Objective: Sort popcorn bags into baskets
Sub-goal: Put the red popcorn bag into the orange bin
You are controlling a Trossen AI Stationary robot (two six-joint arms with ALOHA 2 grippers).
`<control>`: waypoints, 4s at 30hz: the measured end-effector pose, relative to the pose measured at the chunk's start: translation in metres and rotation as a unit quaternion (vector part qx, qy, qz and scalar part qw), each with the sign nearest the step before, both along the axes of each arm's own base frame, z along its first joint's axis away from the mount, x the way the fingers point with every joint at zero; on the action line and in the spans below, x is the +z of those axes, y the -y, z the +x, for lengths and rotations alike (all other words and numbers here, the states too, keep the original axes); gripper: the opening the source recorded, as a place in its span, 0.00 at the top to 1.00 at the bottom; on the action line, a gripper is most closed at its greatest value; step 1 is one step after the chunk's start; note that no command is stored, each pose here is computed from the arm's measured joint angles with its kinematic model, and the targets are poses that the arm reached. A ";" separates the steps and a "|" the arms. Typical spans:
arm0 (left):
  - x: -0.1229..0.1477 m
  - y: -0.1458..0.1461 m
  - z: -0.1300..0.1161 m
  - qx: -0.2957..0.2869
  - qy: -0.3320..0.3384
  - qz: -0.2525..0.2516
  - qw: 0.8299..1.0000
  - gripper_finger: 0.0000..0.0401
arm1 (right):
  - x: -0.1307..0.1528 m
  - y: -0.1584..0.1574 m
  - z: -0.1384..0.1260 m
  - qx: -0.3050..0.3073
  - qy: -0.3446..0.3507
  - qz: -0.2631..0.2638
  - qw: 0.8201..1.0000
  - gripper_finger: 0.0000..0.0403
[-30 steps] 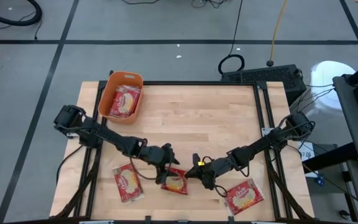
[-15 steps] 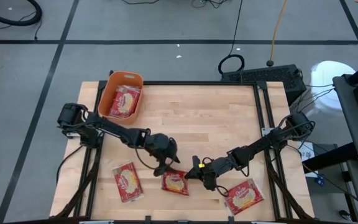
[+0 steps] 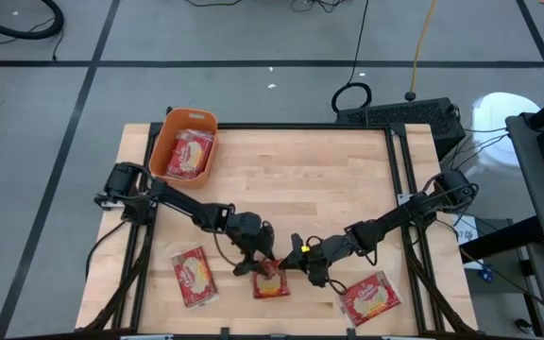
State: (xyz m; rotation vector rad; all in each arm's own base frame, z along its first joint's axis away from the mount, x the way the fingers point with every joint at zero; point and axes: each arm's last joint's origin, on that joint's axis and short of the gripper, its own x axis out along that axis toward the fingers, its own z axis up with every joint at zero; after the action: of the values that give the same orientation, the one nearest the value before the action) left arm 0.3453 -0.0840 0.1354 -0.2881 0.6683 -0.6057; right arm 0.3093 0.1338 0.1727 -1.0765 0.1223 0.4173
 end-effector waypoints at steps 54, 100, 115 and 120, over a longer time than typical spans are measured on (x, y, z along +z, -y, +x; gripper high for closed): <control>0.055 0.063 -0.024 0.342 0.161 0.111 0.919 0.92 | -0.020 -0.001 -0.110 -0.259 0.046 0.569 0.779 0.38; 0.059 0.076 -0.022 0.375 0.224 0.097 0.894 0.47 | -0.017 0.007 -0.065 -0.209 0.022 0.599 0.773 0.95; 0.053 0.067 -0.008 0.355 0.271 0.072 0.892 0.50 | -0.015 0.009 -0.069 -0.200 0.026 0.607 0.768 0.95; 0.052 0.065 -0.004 0.342 0.279 0.066 0.895 0.58 | -0.015 0.008 -0.069 -0.191 0.018 0.608 0.771 0.95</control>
State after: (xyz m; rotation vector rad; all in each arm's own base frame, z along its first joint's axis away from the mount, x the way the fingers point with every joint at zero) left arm 0.3411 -0.1491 0.1871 -0.1885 0.0240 0.0519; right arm 0.2404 0.1254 0.1575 0.2480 0.0139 0.0375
